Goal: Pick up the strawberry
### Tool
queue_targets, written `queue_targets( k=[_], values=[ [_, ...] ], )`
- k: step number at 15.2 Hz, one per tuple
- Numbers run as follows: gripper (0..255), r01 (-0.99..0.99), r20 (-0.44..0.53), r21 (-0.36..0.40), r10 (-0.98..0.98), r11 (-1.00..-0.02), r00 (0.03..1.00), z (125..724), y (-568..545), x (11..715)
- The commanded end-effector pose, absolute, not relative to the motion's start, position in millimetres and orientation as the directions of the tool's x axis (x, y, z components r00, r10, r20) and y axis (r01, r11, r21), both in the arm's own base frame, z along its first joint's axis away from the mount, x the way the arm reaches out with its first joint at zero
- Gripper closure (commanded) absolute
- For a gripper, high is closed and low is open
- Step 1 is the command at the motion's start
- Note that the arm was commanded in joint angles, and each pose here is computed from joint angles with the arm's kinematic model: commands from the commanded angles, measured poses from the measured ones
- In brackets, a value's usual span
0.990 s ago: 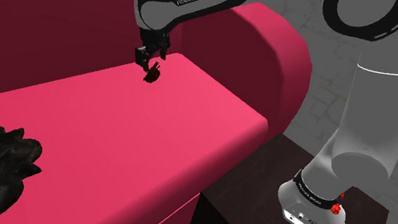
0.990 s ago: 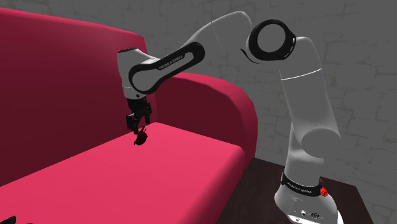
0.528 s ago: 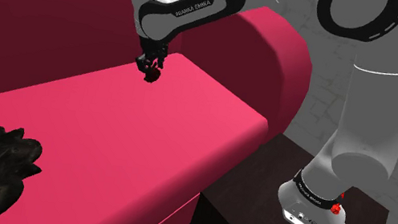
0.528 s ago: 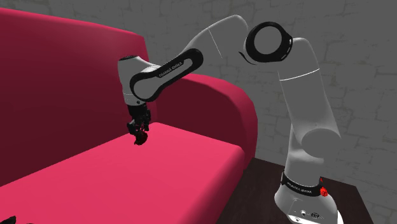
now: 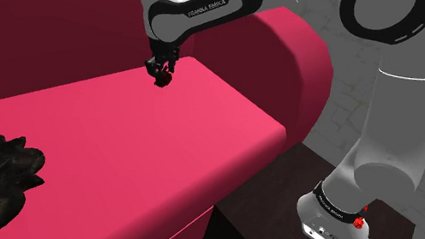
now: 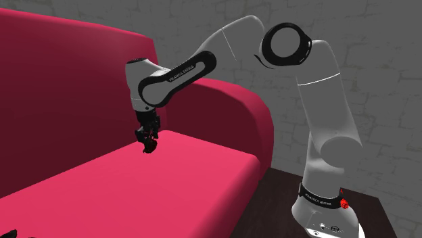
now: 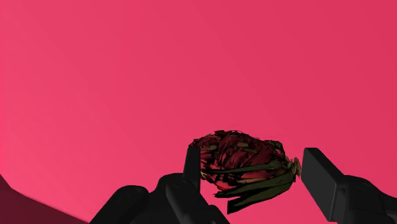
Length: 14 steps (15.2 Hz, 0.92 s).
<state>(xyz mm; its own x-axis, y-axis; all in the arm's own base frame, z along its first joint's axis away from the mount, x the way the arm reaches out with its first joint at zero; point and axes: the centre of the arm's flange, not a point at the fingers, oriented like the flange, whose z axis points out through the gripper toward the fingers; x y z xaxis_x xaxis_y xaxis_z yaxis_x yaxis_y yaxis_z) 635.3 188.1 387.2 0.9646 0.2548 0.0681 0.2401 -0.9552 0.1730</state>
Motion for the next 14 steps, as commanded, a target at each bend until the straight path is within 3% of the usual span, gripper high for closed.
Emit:
queue_targets(
  k=[1,14],
  values=[
    [255,0.242,0.062,0.172,0.256,-0.955,0.965,382,188,635],
    [255,0.242,0.062,0.172,0.256,-0.955,0.965,451,188,635]
  ],
)
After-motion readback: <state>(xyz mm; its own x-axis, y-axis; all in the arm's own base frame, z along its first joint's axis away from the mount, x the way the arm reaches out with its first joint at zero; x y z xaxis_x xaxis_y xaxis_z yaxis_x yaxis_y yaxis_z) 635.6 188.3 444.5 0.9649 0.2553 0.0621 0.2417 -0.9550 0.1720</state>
